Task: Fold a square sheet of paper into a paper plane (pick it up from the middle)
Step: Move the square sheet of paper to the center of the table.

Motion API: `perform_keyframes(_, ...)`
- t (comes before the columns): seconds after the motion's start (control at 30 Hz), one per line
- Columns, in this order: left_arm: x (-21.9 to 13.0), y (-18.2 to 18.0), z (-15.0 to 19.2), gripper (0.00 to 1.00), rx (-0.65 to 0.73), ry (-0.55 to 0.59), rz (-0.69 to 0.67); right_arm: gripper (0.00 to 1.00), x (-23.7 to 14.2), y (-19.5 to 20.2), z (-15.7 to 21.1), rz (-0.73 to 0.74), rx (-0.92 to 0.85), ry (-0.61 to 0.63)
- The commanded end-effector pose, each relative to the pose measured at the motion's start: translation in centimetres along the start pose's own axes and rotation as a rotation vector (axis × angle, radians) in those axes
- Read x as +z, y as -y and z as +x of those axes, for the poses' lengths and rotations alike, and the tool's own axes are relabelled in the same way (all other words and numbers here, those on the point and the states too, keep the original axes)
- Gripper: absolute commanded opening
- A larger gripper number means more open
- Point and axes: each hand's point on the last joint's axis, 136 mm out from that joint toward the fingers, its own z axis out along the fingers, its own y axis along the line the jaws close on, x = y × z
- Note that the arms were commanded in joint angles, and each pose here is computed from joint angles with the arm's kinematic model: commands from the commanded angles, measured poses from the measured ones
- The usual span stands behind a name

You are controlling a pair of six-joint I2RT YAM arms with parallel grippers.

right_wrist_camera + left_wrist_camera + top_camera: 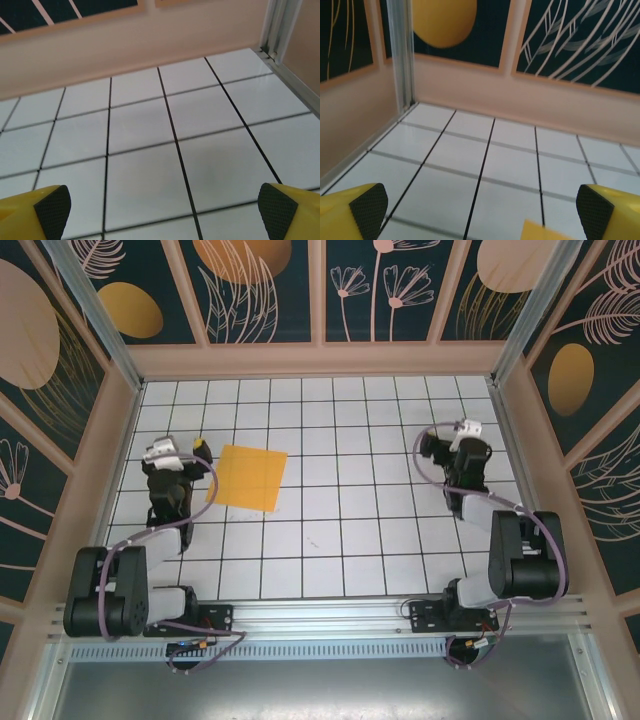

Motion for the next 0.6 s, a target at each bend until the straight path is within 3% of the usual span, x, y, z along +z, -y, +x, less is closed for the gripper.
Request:
perform_keyframes(0.0,0.6,1.3,3.0,0.99,-0.145,-0.265,0.034,0.99,-1.5,-2.6,2.5,-0.1,0.122,-0.286)
perform_keyframes(0.1,0.6,7.1,5.4,0.99,-0.284,-0.488,0.321,0.99,-3.1,-8.0,2.8,-0.379,0.222,-0.397)
perform_keyframes(0.2,-0.6,10.4,8.8,0.98,-0.403,-0.706,0.437,0.99,-4.4,-11.7,4.2,-0.483,0.217,-0.507)
perform_keyframes(0.37,-2.5,10.9,13.5,0.99,-0.323,-0.912,0.3,0.99,-6.5,-16.7,6.5,-0.532,0.084,-0.583)
perform_keyframes(0.57,-4.2,10.5,15.9,0.99,-0.214,-0.997,0.169,0.99,-6.6,-18.4,7.3,-0.52,0.13,-0.59)
